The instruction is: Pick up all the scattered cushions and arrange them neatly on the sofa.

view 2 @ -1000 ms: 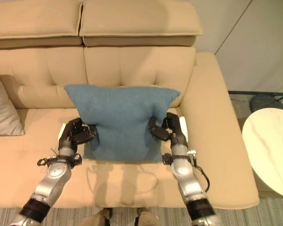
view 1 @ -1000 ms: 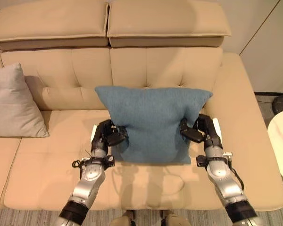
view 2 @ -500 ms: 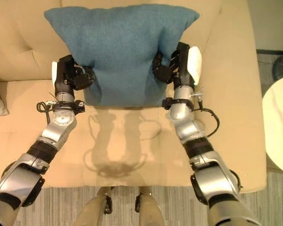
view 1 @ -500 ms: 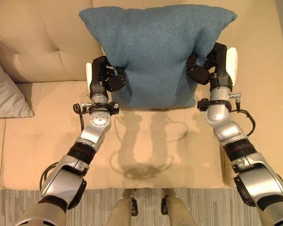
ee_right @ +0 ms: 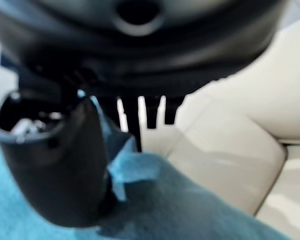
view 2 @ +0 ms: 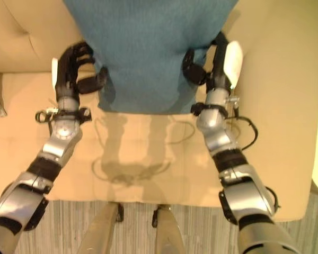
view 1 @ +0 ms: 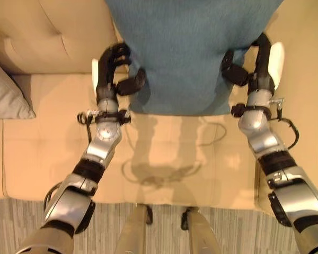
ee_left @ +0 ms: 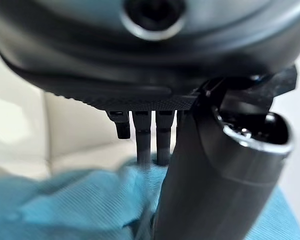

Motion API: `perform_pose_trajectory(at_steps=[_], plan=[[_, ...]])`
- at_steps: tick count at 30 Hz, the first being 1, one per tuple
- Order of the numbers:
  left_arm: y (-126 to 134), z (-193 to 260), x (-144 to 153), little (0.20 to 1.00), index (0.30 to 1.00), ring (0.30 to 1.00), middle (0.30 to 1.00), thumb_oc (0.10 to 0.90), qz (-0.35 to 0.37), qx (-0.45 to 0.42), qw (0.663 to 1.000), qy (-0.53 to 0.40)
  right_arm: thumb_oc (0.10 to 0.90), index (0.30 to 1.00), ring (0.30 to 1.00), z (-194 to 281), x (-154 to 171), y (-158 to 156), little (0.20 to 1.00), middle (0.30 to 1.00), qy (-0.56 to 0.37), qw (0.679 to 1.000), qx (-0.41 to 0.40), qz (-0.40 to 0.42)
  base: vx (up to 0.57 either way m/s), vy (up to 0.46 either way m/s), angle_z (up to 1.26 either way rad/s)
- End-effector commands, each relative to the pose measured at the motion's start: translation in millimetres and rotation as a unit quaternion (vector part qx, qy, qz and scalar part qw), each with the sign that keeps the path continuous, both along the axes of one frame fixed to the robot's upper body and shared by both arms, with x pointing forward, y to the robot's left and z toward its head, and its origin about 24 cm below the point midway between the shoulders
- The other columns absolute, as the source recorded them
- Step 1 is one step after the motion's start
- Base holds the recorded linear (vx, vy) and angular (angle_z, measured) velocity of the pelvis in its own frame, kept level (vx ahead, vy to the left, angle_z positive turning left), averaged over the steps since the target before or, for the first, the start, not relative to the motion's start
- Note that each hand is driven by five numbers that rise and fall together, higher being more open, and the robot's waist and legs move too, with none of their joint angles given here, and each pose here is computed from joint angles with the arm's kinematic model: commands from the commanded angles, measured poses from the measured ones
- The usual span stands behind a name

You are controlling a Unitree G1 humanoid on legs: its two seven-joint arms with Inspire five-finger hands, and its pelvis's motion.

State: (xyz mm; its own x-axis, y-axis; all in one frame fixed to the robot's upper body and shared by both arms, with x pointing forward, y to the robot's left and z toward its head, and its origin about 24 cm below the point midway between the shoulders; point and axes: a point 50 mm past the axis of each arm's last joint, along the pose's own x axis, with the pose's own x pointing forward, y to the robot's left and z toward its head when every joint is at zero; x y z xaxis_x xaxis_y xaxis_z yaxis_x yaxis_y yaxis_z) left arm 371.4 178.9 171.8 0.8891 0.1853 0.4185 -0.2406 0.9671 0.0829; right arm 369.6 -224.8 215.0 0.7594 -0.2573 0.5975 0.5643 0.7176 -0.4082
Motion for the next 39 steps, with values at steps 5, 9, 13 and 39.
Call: perform_pose_trajectory(at_steps=[5,9,13,39], plan=[[64.3,-62.3,-47.9,0.900,0.900,0.900,0.900,0.800,0.061,-0.015,0.997,0.051,0.800,0.900,0.900,-74.0,-46.6,-47.9,0.900,0.900,0.075,0.996,0.041,-0.023,0.05,-0.022,0.17],[88.8,-114.4,-91.2,0.900,0.900,0.900,0.900,0.800,0.085,-0.023,0.986,0.138,0.800,0.900,0.900,-131.0,-87.4,-73.5,0.900,0.900,0.173,0.982,0.050,-0.060,0.06,-0.028,0.05],[99.3,-155.8,-124.4,0.900,0.900,0.900,0.900,0.800,0.099,-0.021,0.969,0.223,0.800,0.900,0.900,-168.6,-115.1,-81.1,0.900,0.900,0.237,0.966,0.076,-0.076,0.04,-0.025,-0.04],[64.6,-318.7,-258.2,0.900,0.900,0.900,0.900,0.800,0.044,0.041,0.756,0.652,0.800,0.900,0.900,-338.4,-218.8,-51.5,0.900,0.900,0.658,0.747,0.066,-0.073,-0.11,0.038,0.08]])
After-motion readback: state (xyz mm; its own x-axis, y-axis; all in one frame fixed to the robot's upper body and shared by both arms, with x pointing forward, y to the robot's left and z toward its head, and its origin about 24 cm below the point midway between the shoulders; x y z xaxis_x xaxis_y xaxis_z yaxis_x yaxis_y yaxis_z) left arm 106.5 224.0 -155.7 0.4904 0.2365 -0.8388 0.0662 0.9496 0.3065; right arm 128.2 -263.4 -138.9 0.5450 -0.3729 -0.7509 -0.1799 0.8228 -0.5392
